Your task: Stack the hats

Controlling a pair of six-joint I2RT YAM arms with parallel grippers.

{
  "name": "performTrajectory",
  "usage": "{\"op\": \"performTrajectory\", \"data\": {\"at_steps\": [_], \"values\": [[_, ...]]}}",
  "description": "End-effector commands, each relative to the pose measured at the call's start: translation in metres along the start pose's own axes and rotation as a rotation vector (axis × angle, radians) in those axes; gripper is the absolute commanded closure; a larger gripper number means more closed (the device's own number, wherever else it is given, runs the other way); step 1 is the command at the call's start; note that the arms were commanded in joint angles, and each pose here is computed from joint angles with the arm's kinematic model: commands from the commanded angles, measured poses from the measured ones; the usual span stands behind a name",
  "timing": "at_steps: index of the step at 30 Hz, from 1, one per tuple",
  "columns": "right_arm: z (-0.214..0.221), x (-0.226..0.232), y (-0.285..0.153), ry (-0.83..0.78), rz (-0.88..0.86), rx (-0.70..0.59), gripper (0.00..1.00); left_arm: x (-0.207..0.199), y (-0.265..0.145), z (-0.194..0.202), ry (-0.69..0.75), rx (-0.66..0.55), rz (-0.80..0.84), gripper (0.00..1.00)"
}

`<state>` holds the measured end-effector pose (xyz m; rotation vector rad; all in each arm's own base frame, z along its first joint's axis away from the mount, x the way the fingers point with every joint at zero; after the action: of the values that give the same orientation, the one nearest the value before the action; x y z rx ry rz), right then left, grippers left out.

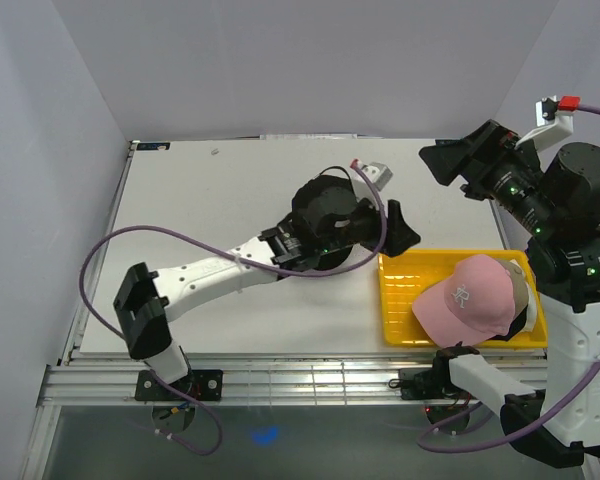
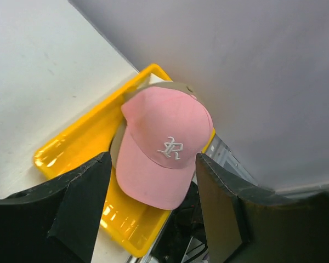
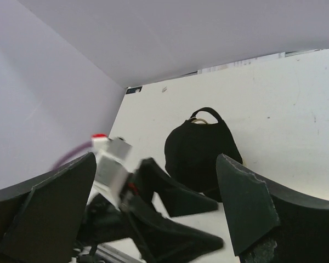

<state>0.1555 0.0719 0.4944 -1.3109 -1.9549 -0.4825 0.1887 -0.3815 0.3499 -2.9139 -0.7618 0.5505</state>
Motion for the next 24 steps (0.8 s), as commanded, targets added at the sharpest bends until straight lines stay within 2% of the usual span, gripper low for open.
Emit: {"op": "performTrajectory", "data": {"at_steps": [1, 5, 12, 24], "values": [[-0.003, 0.014, 0.002, 0.023, -0.076, 0.057, 0.05, -0.039, 0.033, 0.019, 0.042, -0.052, 0.193, 0.26], [-0.003, 0.018, 0.004, 0.033, -0.102, 0.088, 0.05, -0.066, 0.080, 0.063, 0.115, -0.015, 0.264, 0.24], [0.010, 0.014, 0.015, 0.088, -0.148, 0.206, 0.04, -0.091, 0.123, 0.104, 0.163, 0.012, 0.368, 0.24], [0.023, 0.003, 0.017, 0.099, -0.147, 0.260, 0.04, -0.096, 0.142, 0.111, 0.212, -0.032, 0.319, 0.22]]}}
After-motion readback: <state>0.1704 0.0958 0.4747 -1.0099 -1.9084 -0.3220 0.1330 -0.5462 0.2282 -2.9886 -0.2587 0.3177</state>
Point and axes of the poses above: each gripper's point midway between its finger pads, its own y axis out along the fingers, its own x axis along the line the jaws close on, z = x × y, the point moved 9 cm from there along -y, back along the fingers, and after that the axes turned 14 degrees about y, right-handed, at the moved point
